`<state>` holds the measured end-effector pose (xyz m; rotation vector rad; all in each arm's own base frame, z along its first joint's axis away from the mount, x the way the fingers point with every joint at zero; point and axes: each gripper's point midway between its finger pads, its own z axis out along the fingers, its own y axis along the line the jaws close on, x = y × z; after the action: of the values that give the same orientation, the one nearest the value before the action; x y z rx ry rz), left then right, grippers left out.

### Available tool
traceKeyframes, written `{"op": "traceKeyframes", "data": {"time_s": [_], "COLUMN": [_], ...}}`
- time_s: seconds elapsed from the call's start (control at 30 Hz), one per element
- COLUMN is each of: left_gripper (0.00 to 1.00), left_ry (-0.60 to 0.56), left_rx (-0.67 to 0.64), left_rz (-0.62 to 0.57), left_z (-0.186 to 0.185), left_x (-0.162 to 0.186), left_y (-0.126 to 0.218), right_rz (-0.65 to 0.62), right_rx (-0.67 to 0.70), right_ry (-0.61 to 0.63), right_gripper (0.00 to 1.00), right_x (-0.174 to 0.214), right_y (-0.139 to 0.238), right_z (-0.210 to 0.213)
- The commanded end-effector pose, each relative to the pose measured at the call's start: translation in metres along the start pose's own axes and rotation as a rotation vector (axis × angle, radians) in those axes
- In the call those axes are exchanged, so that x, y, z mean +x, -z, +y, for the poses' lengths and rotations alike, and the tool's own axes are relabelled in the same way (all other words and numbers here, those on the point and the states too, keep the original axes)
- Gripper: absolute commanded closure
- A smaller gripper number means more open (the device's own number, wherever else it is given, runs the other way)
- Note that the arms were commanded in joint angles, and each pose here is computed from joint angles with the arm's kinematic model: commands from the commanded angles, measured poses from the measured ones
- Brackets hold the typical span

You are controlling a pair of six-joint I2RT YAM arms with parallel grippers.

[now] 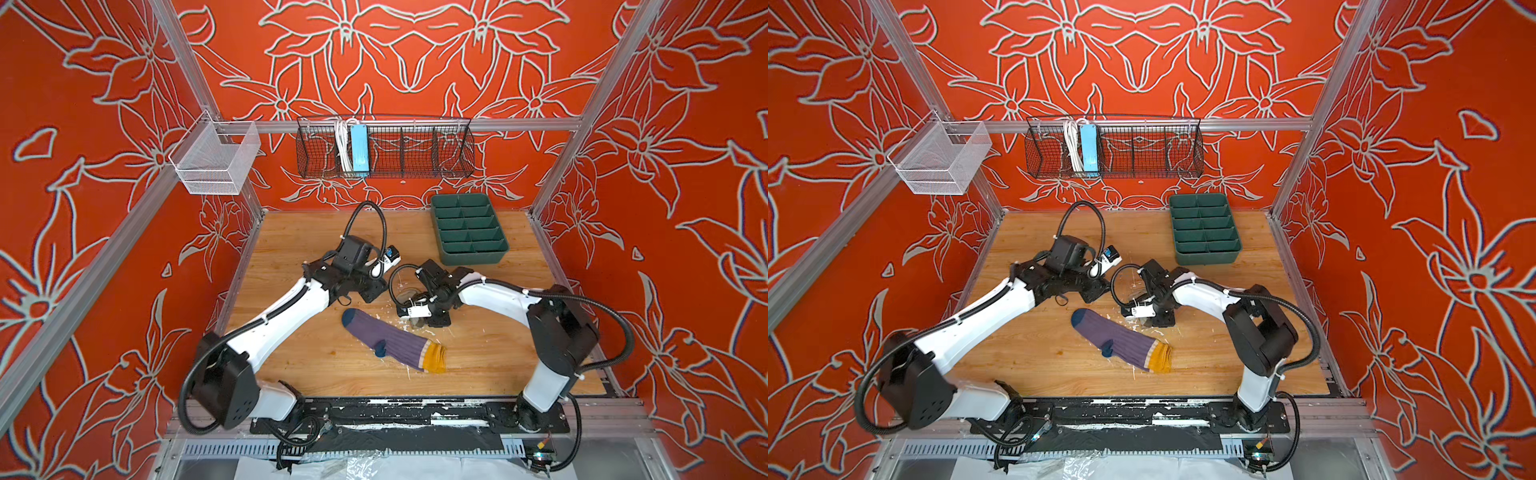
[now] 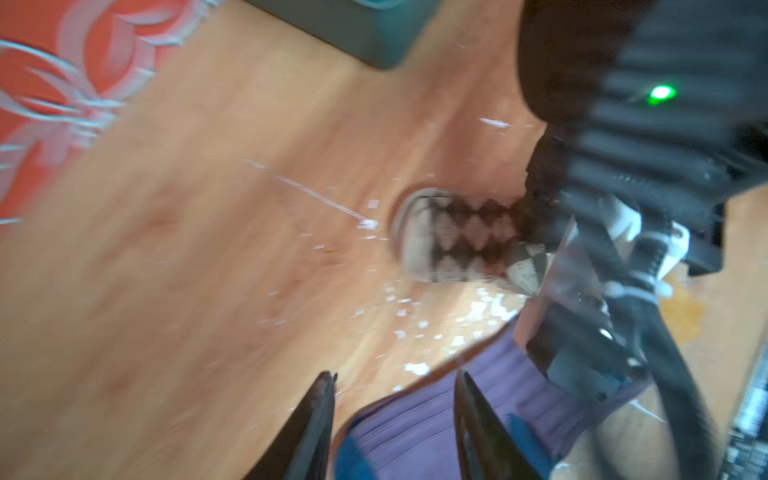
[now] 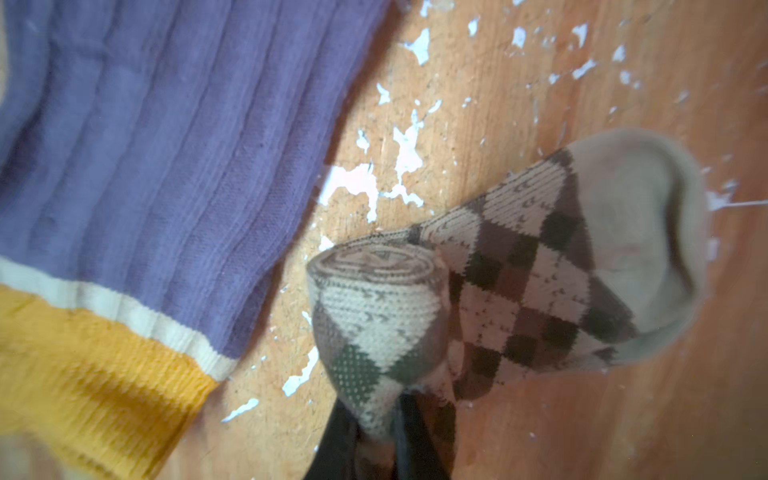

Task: Roll the socks
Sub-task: 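Roll the argyle cuff over toward the toe with both grippers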

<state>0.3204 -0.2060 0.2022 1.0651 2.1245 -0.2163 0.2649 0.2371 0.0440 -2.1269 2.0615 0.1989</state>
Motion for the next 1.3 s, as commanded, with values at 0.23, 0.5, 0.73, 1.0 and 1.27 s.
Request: {"op": "traceKeyframes", "data": {"time_s": [0.23, 0.5, 0.73, 1.0, 1.27], "left_gripper": [0.53, 0.44, 0.43, 0.44, 0.98], "left_ry": [-0.408, -0.603, -0.573, -0.572, -0.561], "left_rx": [-0.078, -0.044, -0.063, -0.139, -0.097], "left_rz": [-0.206, -0.155, -0.091, 0.056, 0.134], "left_z": [-0.046, -0.114, -0.124, -0.114, -0.12], "left_x": [-0.004, 0.011, 0.014, 0.037, 0.059], "left_y": [0.047, -0.023, -0.089, -0.142, -0.162], "right_rz": [0.021, 0.011, -0.01, -0.031, -0.074], "right_rx": [-0.395, -0.417, -0.439, -0.458, -0.421], "right_ry": [-0.218, -0.225, -0.238, -0.251, -0.271], "right_gripper": [1.0, 0.96, 0.96, 0.95, 0.94], "right_x": [-0.004, -0.01, -0.014, -0.014, -0.014], "right_y": [-0.001, -0.008, -0.009, -0.01, -0.001], "right_z": [0.021, 0.002, 0.001, 0.008, 0.004]}}
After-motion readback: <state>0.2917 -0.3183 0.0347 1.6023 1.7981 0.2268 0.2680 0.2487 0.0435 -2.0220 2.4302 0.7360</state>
